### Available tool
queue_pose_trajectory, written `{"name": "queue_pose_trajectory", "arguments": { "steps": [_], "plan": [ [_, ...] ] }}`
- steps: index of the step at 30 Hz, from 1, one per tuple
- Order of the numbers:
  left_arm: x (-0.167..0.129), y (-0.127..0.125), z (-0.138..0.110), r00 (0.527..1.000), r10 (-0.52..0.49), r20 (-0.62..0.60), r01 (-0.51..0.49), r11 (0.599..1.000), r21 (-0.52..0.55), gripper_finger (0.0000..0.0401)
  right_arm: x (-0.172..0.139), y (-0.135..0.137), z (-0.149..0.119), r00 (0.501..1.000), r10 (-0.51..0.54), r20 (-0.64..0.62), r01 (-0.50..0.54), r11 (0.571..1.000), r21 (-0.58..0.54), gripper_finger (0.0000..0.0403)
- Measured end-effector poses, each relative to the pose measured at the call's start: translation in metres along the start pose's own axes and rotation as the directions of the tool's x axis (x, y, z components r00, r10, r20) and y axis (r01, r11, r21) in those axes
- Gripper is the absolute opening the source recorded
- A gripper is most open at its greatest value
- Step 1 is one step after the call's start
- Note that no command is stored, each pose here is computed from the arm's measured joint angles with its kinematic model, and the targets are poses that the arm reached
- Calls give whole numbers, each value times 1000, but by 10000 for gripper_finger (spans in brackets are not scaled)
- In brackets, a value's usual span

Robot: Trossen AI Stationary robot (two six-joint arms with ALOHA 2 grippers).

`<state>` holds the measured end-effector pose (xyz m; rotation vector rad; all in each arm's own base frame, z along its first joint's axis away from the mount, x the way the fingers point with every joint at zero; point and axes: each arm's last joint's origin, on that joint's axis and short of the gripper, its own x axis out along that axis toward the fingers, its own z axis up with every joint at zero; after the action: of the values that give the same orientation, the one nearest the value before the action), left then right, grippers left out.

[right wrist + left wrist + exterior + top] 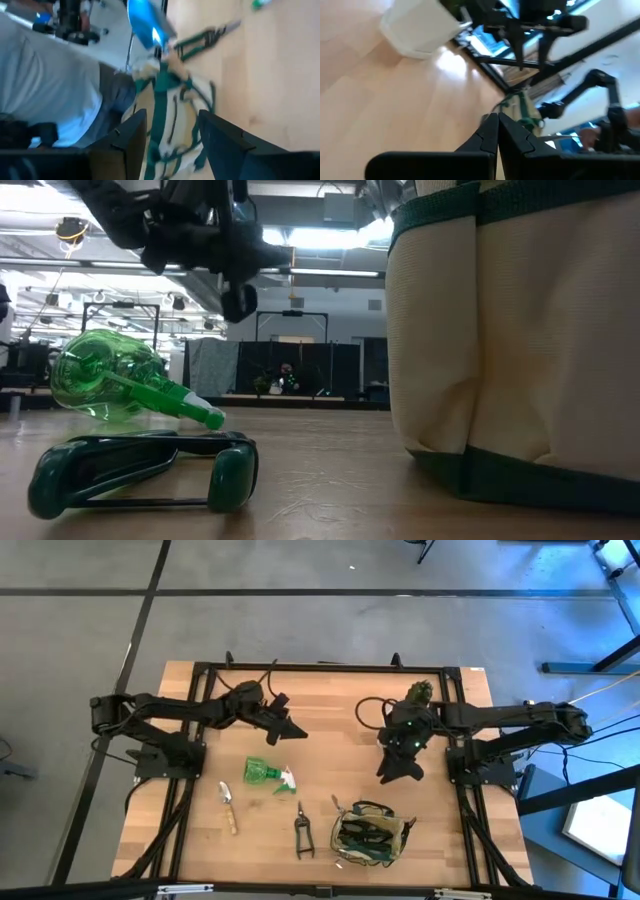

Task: Pick & Place Garden tools in Gardening bag
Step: Put the right hand trowel into the side pocket of the white bag

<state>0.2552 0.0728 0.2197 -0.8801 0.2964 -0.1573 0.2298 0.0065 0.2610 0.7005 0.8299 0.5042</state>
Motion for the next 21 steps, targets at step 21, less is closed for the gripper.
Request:
{"name": "queue_pose_trajectory", "arguments": {
  "steps": [21],
  "plan": [
    [4,22,-11,979,201,-44,-191,967,170,1,1,-4,-1,998,-55,3,50,936,348,181]
  ]
}}
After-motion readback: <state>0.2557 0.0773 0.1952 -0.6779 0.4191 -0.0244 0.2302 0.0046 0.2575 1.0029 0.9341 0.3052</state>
